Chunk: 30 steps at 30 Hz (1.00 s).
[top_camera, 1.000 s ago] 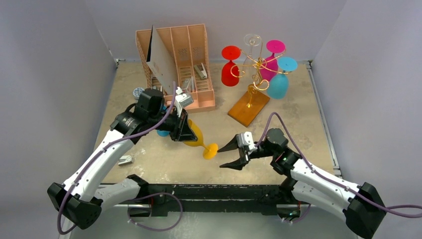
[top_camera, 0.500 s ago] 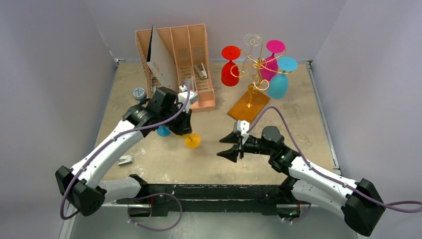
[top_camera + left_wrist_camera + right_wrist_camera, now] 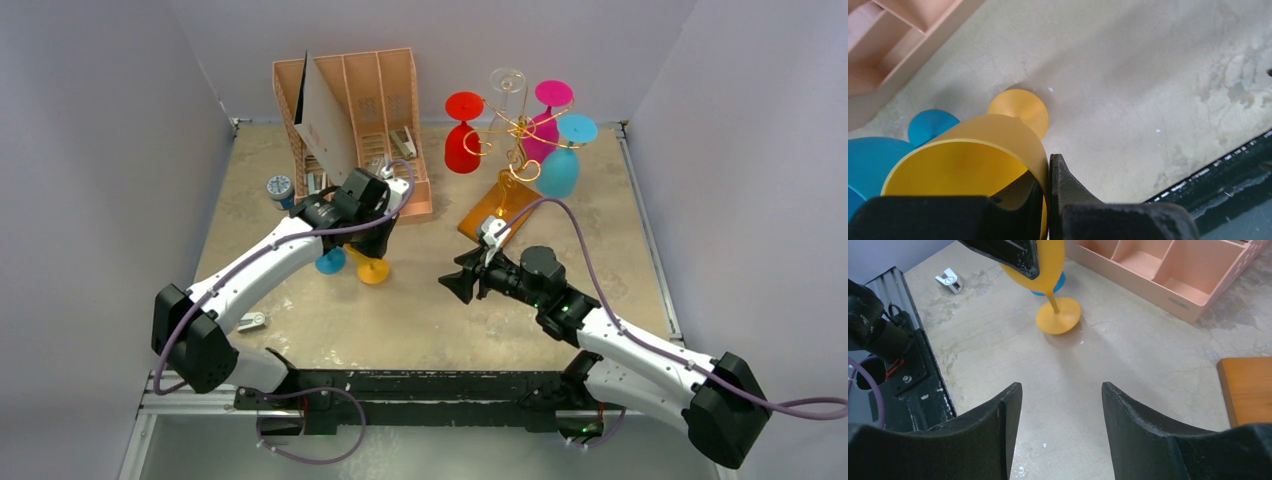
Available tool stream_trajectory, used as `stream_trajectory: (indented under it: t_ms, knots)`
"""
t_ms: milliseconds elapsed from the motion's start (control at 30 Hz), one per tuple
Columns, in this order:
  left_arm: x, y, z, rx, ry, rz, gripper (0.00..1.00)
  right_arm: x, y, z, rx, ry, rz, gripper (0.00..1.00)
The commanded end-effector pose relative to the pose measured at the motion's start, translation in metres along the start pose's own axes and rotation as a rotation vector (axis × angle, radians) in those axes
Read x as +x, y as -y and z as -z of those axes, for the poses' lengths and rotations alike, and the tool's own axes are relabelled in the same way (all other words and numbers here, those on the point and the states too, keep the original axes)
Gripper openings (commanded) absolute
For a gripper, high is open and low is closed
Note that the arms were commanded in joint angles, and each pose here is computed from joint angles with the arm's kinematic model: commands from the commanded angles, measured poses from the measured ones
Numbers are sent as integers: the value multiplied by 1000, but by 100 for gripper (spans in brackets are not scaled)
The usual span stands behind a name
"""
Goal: Take the wine glass off the wine glass rack
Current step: Place the wine glass at the center of the board.
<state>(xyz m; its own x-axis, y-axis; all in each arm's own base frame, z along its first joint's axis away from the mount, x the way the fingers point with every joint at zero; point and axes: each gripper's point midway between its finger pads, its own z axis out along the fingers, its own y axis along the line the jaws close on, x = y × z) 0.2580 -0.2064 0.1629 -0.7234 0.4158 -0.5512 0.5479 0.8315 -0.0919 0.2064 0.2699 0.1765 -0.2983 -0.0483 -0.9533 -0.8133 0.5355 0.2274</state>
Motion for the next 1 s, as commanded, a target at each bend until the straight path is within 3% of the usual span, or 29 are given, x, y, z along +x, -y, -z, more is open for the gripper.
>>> stream_trajectory:
  t_ms: [0,400,967]
  knots:
    - [-41,-11,2,-73,128,-30,0,-29,2,5,32,88,8,63]
    - [-46,-20,-21,-118,48,-51,0,-35,2,13,46,114,26,67]
    - [-52,-45,-28,-187,66,17,0,-38,3,3,49,118,-31,69]
